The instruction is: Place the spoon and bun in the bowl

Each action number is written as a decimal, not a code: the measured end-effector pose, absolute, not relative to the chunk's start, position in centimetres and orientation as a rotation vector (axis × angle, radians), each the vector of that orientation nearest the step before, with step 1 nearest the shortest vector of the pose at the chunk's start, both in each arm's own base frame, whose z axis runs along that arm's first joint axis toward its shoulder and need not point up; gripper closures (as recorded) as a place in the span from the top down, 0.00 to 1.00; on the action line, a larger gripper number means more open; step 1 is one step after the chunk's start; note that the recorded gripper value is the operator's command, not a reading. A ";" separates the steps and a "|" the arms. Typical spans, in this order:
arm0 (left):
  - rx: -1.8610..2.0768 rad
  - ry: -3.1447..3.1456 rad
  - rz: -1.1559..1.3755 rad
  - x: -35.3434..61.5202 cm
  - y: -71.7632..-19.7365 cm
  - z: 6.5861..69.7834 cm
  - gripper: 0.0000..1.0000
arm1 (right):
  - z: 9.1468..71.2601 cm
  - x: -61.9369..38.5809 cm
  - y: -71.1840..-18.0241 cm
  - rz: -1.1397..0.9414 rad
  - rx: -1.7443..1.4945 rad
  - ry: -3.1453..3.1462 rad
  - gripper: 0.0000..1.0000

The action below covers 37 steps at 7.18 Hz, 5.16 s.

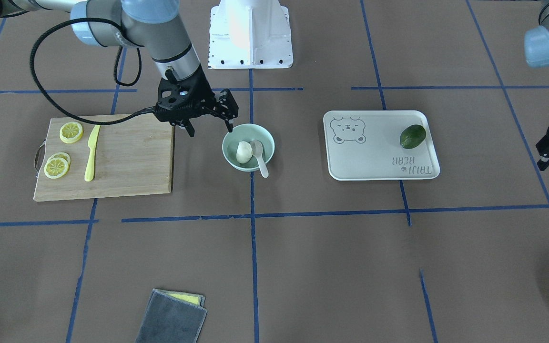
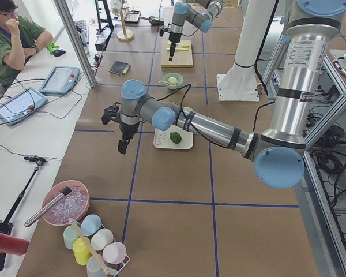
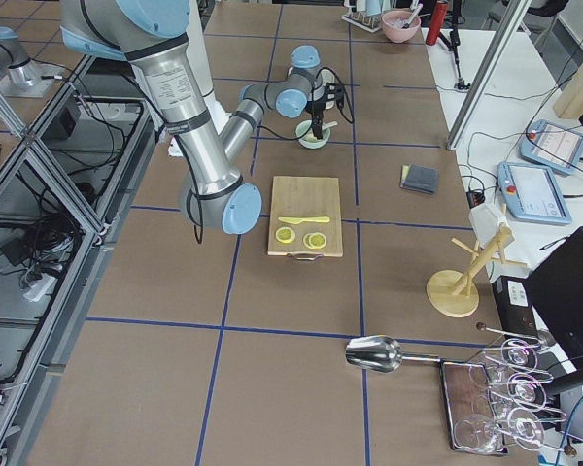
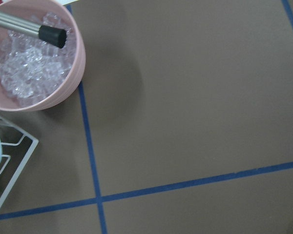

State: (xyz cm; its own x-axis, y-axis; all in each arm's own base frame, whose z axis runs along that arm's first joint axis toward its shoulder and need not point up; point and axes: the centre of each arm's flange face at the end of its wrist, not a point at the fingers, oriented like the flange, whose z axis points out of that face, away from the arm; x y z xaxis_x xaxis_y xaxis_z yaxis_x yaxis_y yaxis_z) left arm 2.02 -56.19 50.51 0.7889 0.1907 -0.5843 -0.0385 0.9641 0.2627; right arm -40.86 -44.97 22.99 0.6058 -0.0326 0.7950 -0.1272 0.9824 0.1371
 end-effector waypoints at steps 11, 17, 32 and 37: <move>0.012 0.771 0.090 -5.9 -51.8 63.3 1.00 | 60.5 3.4 -54.6 -0.149 0.121 -0.802 1.00; 0.001 0.772 0.085 -6.0 -51.3 63.9 1.00 | 65.5 8.9 -50.7 -0.057 0.061 -0.807 1.00; 0.004 0.766 0.085 -6.0 -51.3 63.7 1.00 | 67.3 7.7 -47.7 0.068 0.074 -0.835 1.00; 0.004 0.764 0.085 -6.0 -51.3 63.7 1.00 | 66.5 5.6 -48.1 0.037 -0.004 -0.834 1.00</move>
